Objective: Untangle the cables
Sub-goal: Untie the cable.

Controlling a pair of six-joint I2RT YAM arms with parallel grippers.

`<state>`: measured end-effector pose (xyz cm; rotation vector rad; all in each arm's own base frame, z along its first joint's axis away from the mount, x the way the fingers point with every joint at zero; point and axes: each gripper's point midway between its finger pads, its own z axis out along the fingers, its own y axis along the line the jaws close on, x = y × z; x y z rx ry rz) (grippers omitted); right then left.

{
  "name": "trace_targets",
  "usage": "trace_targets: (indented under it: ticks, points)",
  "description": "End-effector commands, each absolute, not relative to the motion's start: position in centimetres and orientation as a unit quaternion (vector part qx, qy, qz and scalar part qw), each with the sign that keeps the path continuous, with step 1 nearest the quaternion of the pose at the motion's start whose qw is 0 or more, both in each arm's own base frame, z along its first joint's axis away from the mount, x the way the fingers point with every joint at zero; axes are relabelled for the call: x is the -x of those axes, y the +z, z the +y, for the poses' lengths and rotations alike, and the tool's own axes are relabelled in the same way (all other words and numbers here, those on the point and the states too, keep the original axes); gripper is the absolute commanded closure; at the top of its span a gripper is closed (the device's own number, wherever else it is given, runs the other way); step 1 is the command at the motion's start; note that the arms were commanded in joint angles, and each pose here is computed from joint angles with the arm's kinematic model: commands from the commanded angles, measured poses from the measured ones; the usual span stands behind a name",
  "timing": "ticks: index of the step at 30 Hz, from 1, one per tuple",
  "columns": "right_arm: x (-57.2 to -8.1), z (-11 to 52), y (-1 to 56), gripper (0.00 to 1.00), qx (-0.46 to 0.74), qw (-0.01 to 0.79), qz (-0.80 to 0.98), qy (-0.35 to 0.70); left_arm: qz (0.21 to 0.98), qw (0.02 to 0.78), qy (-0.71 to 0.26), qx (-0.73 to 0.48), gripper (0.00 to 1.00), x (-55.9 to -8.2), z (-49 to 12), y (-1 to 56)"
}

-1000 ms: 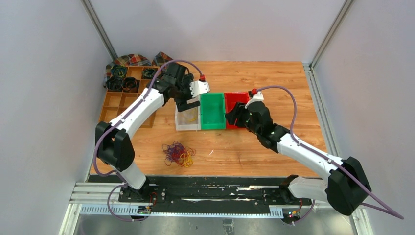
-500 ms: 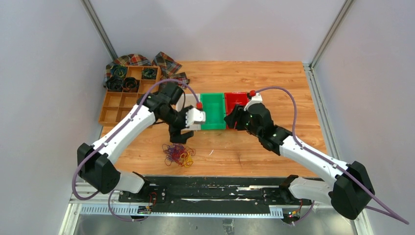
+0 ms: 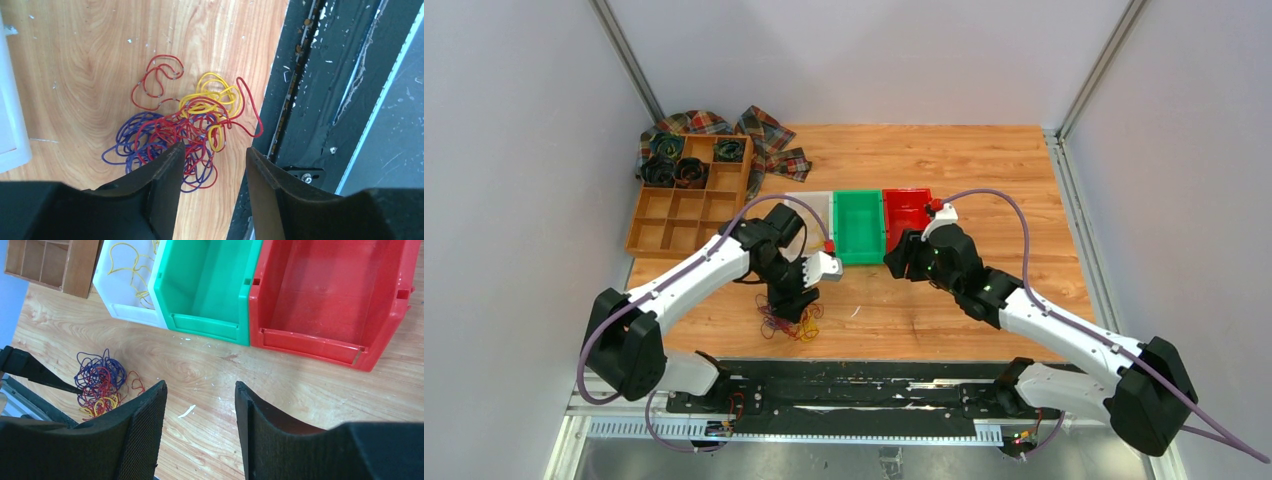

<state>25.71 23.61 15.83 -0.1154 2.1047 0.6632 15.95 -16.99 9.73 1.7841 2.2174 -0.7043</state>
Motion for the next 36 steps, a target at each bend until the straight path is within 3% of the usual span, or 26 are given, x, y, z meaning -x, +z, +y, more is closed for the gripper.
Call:
trace_targets:
  ticks: [1, 9, 15, 19, 26, 31, 36]
  points:
    - [-25.8, 23.5, 15.5, 0.48, 0.052, 0.454, 0.853, 0.25, 0.766, 0.135, -0.228, -0.586, 0.5, -17.1, -17.9, 9.8]
    - [-26.1, 23.6, 15.8, 0.48, 0.052, 0.461, 0.85, 0.25, 0.778, 0.109, -0.225, -0.576, 0.74, -16.2, -17.3, 7.9]
    - [-26.2, 23.7, 16.1, 0.48, 0.054, 0.465, 0.847, 0.251, 0.767, 0.11, -0.218, -0.593, 0.79, -16.0, -17.3, 7.6]
    - [-26.3, 23.9, 16.5, 0.49, 0.055, 0.466, 0.845, 0.257, 0.776, 0.12, -0.203, -0.586, 0.99, -17.5, -17.7, 7.6]
    - [-25.8, 26.0, 18.4, 0.49, 0.079, 0.467, 0.824, 0.309, 0.749, 0.168, -0.204, -0.607, 0.99, -18.5, -18.6, 12.9]
    - [-24.5, 30.0, 21.7, 0.45, 0.14, 0.483, 0.787, 0.358, 0.72, 0.216, -0.193, -0.63, 0.99, -18.7, -18.5, 19.5]
    - [-22.0, 34.3, 25.0, 0.42, 0.203, 0.498, 0.742, 0.401, 0.71, 0.238, -0.174, -0.639, 0.99, -18.6, -17.7, 22.7]
